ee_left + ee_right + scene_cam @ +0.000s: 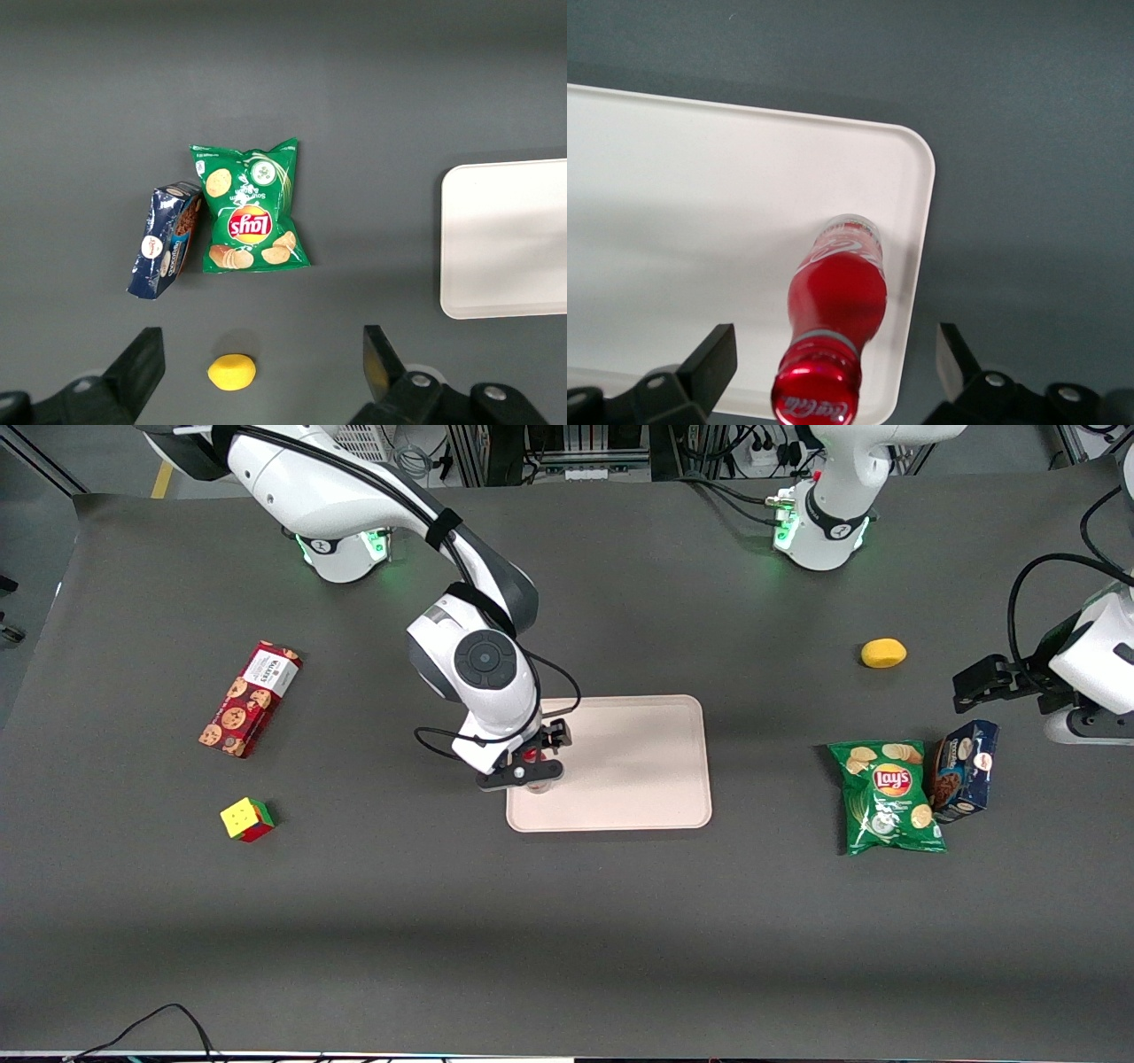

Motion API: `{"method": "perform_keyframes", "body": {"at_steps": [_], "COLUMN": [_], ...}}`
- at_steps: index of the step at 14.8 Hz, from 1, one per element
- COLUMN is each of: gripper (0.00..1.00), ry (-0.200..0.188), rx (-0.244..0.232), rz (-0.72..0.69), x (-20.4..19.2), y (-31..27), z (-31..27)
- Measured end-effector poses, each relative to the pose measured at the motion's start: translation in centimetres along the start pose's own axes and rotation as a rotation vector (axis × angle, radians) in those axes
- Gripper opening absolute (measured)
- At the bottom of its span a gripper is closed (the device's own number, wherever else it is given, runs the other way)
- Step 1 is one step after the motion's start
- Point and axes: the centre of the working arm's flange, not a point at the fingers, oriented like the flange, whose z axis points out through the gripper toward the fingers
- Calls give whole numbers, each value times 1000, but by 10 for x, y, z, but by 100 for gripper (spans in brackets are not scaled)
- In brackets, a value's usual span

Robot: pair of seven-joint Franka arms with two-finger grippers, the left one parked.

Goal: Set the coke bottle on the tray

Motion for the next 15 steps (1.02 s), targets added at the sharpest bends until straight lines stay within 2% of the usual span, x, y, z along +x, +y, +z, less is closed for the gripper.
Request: {"method": "perform_keyframes", "body": {"at_steps": [4, 7, 9, 11, 15], "gripper": [100, 100, 100, 100, 100], "ry": [1, 38, 74, 104, 145], "rx": [1, 12, 2, -30, -107], "rz": [1, 14, 29, 24, -96], "x": [0, 10, 10, -3, -31], "y": [0, 5, 15, 38, 127], "z": [0, -27, -86, -162, -284]}}
